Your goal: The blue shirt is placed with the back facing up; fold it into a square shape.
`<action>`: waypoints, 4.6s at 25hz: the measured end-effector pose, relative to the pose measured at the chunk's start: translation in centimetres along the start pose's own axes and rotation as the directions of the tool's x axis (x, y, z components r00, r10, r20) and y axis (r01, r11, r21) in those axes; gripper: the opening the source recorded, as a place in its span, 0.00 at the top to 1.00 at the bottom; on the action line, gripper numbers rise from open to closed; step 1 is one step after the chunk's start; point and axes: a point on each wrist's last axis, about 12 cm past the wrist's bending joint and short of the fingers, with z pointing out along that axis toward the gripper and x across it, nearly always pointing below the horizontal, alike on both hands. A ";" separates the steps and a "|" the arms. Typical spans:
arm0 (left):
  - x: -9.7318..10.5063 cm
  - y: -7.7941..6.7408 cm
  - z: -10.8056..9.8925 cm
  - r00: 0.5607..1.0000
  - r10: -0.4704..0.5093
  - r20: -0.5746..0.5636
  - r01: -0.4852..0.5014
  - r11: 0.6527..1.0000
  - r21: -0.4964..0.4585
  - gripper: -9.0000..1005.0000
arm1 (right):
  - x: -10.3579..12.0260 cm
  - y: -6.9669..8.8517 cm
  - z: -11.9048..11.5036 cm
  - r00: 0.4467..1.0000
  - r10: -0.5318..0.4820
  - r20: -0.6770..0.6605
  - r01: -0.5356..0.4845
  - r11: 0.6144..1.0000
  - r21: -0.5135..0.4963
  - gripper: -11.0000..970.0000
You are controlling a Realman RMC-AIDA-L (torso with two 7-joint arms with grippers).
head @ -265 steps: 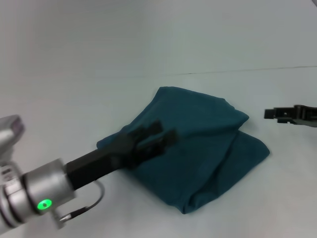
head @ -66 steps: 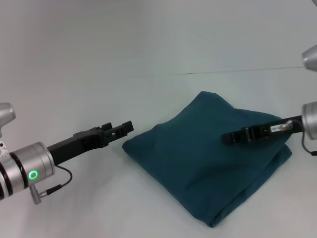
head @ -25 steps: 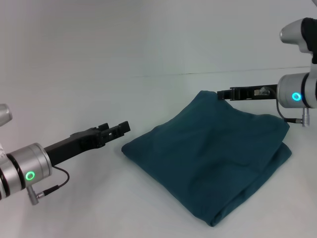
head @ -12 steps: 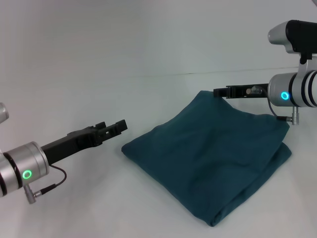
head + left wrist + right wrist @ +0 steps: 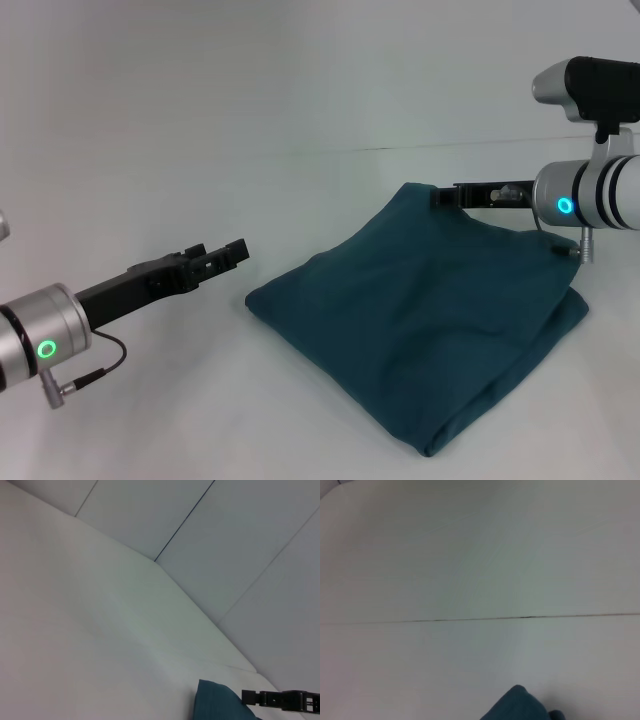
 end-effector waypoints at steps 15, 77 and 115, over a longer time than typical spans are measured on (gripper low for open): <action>-0.3 0.2 -0.1 1.000 0.003 0.000 -0.003 1.000 -0.008 0.13 | 0.6 0.4 0.3 1.000 0.027 0.011 -0.027 1.000 -0.001 0.66; 0.4 0.4 -0.5 1.000 -0.009 -0.003 0.009 1.000 -0.019 0.13 | 3.7 -9.6 -11.8 0.975 0.216 0.046 -0.200 0.953 -0.227 0.43; 0.5 0.2 -0.3 1.000 -0.004 -0.007 0.004 1.000 -0.013 0.13 | 5.4 -10.0 -10.8 0.942 0.299 -0.151 -0.320 0.938 -0.134 0.78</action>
